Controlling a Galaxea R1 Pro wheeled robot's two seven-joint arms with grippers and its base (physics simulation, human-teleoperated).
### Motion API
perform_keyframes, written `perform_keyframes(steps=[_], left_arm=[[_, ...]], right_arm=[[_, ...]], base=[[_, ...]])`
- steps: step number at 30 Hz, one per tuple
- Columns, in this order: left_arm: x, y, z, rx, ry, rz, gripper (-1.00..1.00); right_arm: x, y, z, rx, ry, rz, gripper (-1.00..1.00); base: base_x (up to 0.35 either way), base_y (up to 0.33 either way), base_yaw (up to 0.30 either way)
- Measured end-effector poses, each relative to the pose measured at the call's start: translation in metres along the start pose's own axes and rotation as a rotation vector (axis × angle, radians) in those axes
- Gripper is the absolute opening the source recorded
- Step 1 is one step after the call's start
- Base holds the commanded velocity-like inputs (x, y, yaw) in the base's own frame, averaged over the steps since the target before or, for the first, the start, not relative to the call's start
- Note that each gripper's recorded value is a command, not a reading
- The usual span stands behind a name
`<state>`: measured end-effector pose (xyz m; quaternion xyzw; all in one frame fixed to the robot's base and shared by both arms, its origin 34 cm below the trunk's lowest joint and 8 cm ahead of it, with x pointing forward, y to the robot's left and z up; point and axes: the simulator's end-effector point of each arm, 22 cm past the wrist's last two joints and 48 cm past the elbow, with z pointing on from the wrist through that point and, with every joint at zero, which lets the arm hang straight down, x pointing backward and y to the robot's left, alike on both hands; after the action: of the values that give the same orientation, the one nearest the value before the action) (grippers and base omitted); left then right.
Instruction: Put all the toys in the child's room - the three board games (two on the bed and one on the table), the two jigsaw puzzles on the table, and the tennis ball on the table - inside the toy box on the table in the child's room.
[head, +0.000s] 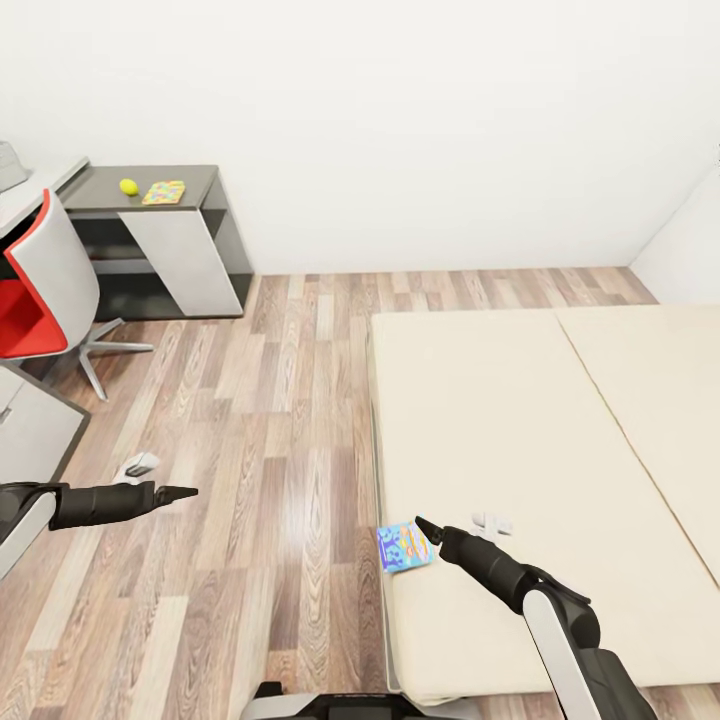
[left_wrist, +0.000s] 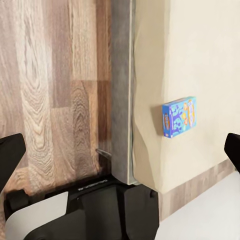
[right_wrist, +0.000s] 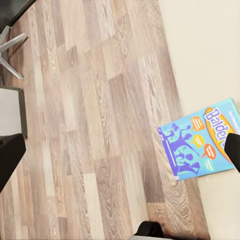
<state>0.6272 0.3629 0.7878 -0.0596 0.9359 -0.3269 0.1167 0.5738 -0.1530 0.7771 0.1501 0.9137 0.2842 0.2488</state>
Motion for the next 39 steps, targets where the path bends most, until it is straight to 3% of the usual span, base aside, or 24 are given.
perform_keyframes(steps=[39], left_arm=[[-0.018, -0.022, -0.022, 0.014, -0.049, 0.038, 1.00]], right_arm=[[-0.014, 0.032, -0.010, -0.048, -0.032, -0.049, 1.00]], base=[[0.000, 0.000, 0.000]])
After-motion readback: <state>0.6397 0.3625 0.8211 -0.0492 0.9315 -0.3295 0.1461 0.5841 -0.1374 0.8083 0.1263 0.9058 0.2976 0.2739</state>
